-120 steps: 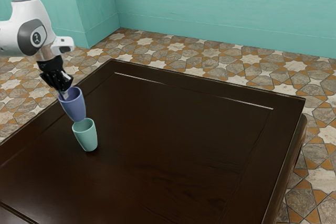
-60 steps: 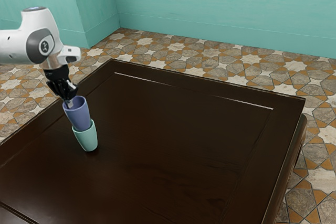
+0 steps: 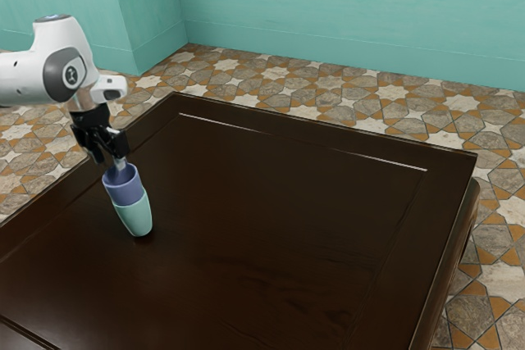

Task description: Place the right cup onto the left cup

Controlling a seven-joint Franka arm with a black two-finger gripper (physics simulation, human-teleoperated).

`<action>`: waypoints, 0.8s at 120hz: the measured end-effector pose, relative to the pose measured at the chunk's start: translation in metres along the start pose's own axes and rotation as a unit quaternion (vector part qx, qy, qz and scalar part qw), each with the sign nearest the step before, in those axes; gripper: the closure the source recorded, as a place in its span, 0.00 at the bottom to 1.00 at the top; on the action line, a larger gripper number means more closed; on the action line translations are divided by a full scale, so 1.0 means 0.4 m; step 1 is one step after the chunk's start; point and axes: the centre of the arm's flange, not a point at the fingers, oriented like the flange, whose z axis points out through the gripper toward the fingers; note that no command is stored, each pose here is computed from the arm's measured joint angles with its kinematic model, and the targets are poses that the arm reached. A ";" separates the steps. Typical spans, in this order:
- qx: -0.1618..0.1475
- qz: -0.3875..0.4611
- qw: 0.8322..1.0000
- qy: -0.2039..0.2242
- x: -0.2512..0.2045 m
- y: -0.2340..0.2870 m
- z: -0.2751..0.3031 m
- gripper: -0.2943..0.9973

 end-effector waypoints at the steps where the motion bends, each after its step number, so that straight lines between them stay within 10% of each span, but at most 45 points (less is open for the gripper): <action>1: 0.000 0.000 1.000 0.002 -0.001 0.001 -0.007 0.39; 40: 0.014 0.045 0.997 0.055 0.066 0.093 -0.344 0.26; 65: 0.006 0.181 0.982 0.054 0.120 0.524 -0.450 0.24; 96: 0.004 0.141 0.989 0.032 0.096 0.437 -0.458 0.23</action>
